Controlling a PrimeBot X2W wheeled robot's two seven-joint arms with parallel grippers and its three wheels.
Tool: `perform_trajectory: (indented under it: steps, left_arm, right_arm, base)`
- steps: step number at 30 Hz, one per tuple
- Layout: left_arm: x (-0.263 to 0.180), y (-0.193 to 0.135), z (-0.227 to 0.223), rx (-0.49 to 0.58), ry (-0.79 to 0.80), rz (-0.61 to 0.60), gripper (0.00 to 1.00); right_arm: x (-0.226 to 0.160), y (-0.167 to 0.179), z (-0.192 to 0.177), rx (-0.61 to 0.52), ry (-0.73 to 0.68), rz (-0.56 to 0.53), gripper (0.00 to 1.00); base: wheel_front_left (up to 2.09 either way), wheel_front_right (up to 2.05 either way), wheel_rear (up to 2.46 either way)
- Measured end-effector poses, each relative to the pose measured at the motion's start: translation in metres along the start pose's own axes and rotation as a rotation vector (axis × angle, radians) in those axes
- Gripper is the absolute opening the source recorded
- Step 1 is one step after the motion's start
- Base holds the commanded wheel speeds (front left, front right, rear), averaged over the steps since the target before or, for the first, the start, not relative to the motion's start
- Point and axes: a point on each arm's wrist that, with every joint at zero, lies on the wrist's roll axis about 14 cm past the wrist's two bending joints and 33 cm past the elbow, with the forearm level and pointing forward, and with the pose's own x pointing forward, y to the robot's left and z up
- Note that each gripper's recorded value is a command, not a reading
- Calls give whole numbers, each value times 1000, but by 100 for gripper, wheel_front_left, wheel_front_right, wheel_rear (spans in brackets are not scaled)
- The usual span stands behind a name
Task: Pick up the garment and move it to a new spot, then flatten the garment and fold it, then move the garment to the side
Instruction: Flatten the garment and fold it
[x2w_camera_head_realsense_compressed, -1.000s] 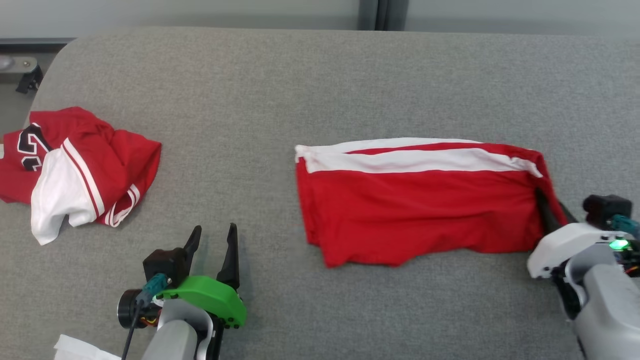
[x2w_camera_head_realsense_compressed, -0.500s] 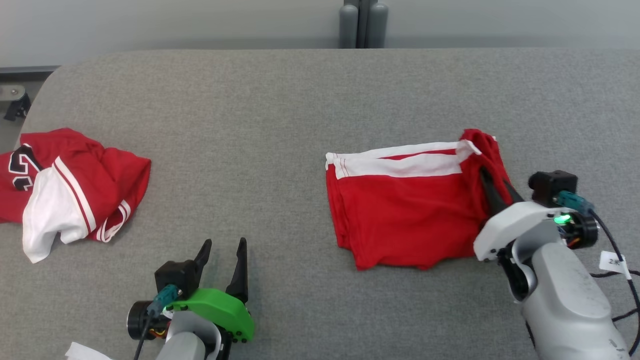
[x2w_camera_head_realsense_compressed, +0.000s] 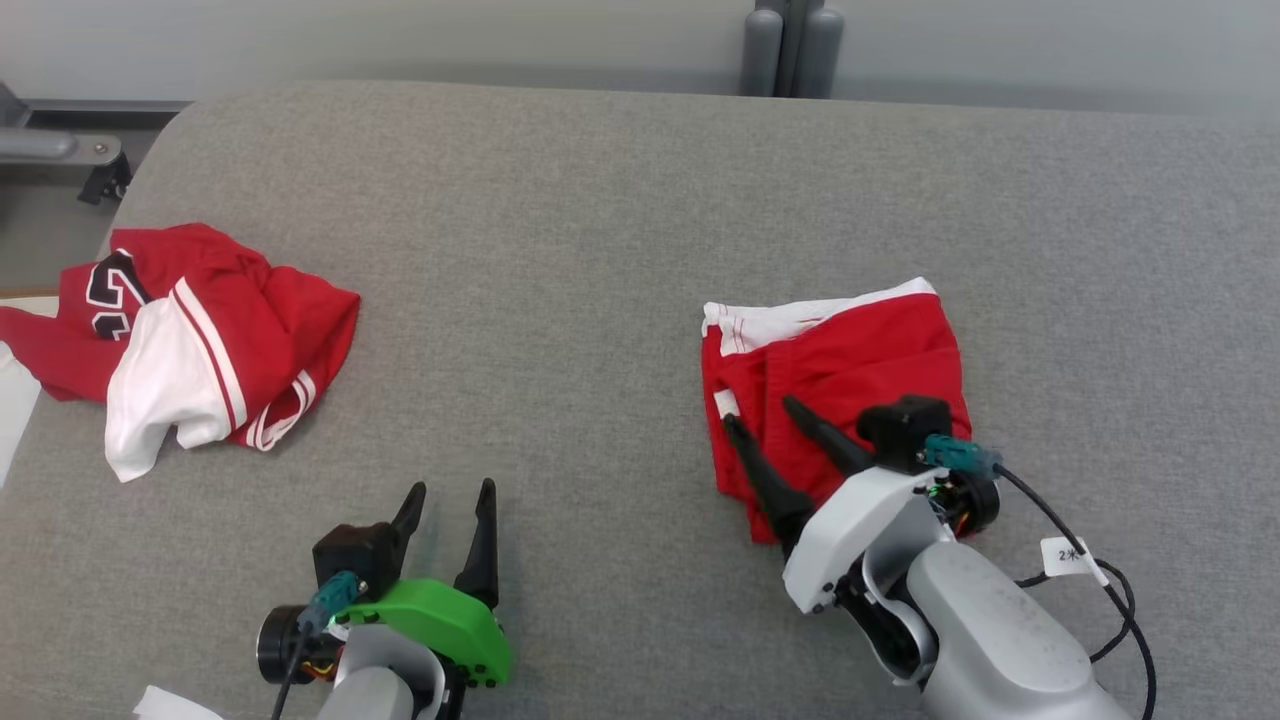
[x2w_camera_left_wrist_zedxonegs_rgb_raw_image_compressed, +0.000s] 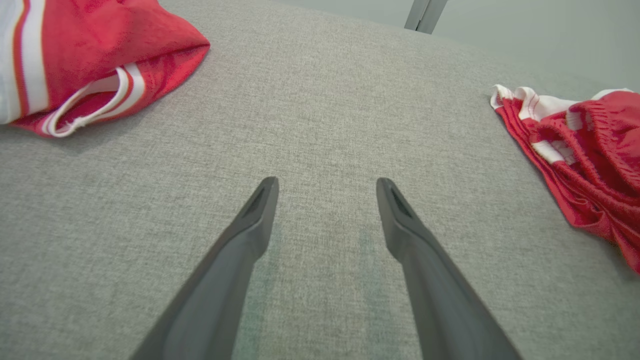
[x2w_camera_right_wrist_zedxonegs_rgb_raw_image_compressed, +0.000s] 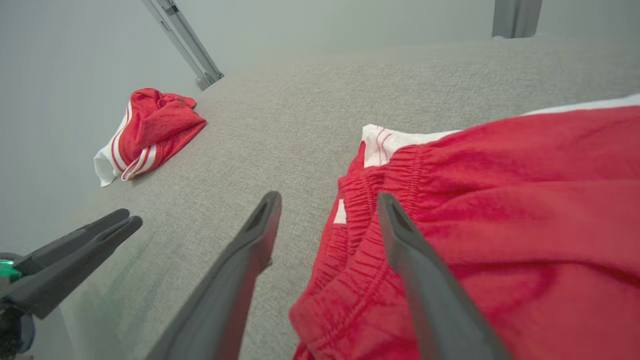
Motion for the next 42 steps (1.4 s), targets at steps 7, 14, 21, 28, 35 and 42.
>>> perform_trajectory:
  steps: [7,14,21,28,35,42]
  left_arm:
    - [-2,3,2,9,-12,12,100]
    - [3,-8,27,56,-94,-25,100]
    - [0,-20,46,94,-160,-63,100]
    - [-15,-28,45,121,-176,-93,100]
    - [-34,-36,33,119,-160,-122,100]
    - [-38,-41,30,115,-156,-136,100]
  right_arm:
    - [-4,-10,13,-67,-88,-28,100]
    - [-32,-74,53,-208,-207,-233,100]
    - [-89,-120,66,-231,-269,-430,100]
    - [-131,-131,42,-200,-233,-517,100]
    - [-160,-130,13,-166,-177,-559,100]
    - [-163,-129,8,-159,-165,-560,100]
  base:
    - [0,0,0]
    - [0,0,0]
    - [0,0,0]
    - [0,0,0]
    - [0,0,0]
    - [0,0,0]
